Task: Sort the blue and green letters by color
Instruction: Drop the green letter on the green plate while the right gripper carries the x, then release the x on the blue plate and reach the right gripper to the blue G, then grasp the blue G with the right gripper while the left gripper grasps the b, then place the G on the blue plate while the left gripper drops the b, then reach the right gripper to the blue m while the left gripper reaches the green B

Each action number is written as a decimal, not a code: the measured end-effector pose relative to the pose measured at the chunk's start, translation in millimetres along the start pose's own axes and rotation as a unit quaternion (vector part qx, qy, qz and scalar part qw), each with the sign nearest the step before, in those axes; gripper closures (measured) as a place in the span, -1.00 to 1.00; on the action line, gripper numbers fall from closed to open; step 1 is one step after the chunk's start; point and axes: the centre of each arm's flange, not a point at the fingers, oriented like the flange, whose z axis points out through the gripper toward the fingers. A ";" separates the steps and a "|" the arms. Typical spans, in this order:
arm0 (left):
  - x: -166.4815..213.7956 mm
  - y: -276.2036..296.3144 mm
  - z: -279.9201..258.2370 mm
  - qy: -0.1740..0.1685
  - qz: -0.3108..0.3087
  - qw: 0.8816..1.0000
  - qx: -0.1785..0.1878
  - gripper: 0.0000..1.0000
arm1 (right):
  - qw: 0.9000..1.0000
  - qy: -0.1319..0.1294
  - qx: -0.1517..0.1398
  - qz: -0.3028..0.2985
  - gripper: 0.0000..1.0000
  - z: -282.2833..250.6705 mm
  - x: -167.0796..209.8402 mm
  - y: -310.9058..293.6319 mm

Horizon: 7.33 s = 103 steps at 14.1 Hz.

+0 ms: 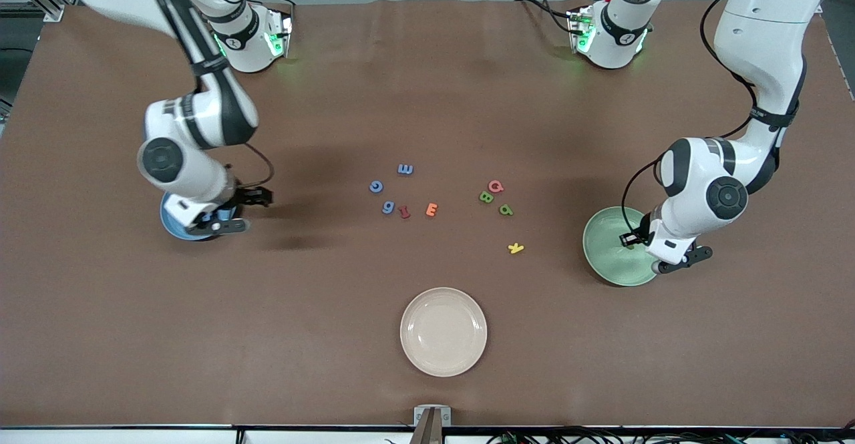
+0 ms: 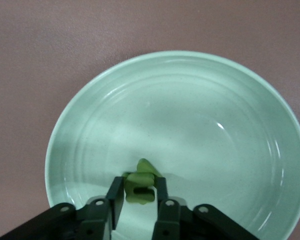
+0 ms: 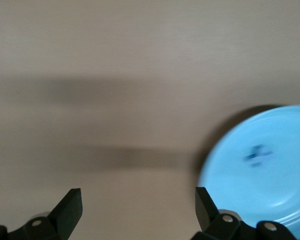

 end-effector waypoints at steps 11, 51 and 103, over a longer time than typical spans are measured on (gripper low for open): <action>-48.2 115.0 -52.6 0.010 -0.017 0.999 -0.039 -1.00 | 0.991 0.055 0.021 0.118 -1.00 36.6 -65.9 -217.6; -110.3 222.3 -67.2 -0.007 -0.150 0.988 -0.030 0.45 | 1.000 -0.027 -0.010 -0.013 0.29 -24.0 5.8 41.8; -131.6 243.9 -55.6 -0.026 -0.068 0.997 -0.019 -0.68 | 0.990 0.051 0.059 0.117 -1.00 69.7 -130.7 -319.0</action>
